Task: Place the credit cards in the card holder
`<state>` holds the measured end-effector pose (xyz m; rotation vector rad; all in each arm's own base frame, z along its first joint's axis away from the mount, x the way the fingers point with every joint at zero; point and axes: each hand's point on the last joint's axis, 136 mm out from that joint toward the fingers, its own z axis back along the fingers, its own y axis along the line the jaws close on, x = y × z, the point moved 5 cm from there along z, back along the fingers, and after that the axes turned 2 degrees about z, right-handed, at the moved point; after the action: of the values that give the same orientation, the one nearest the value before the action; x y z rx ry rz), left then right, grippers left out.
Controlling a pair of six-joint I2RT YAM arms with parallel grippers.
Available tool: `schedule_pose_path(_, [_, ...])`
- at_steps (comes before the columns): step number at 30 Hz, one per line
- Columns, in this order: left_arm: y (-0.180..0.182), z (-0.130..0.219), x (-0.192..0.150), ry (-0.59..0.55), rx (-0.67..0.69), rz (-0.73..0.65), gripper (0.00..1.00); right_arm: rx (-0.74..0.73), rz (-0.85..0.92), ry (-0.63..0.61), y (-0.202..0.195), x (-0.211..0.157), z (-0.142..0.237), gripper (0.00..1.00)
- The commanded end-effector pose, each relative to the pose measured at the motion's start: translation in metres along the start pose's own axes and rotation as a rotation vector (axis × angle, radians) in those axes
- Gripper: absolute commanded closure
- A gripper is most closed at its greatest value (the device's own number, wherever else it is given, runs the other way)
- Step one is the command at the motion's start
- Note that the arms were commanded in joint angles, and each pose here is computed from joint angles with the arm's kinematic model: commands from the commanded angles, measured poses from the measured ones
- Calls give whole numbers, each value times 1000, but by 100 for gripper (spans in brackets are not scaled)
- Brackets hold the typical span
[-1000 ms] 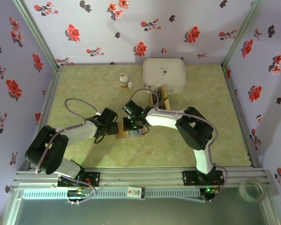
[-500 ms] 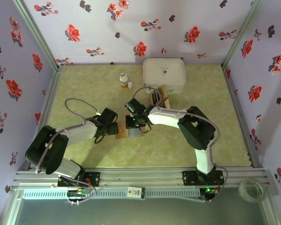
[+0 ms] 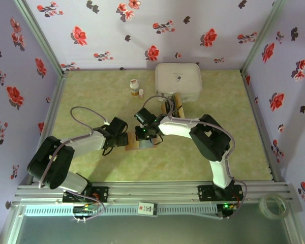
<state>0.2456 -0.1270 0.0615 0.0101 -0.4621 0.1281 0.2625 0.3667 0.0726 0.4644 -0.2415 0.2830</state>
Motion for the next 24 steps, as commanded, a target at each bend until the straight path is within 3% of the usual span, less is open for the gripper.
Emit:
schedule_pose_path(1, [0,-8,-11,37,-1,0,9,23,14,12,11,1,0,100])
schedule_pose_path(10, [2,-2,-6,20,15,-4,8,13,44,-20,16,7,23,100])
schedule_pose_path(19, [23,28,16,-54,51,48,2,-66,75,-116,-5,19,78,86])
schedule_pose_path(24, [26,49,28,-94,42,53,1,-36,56,-116,-22,17,86,86])
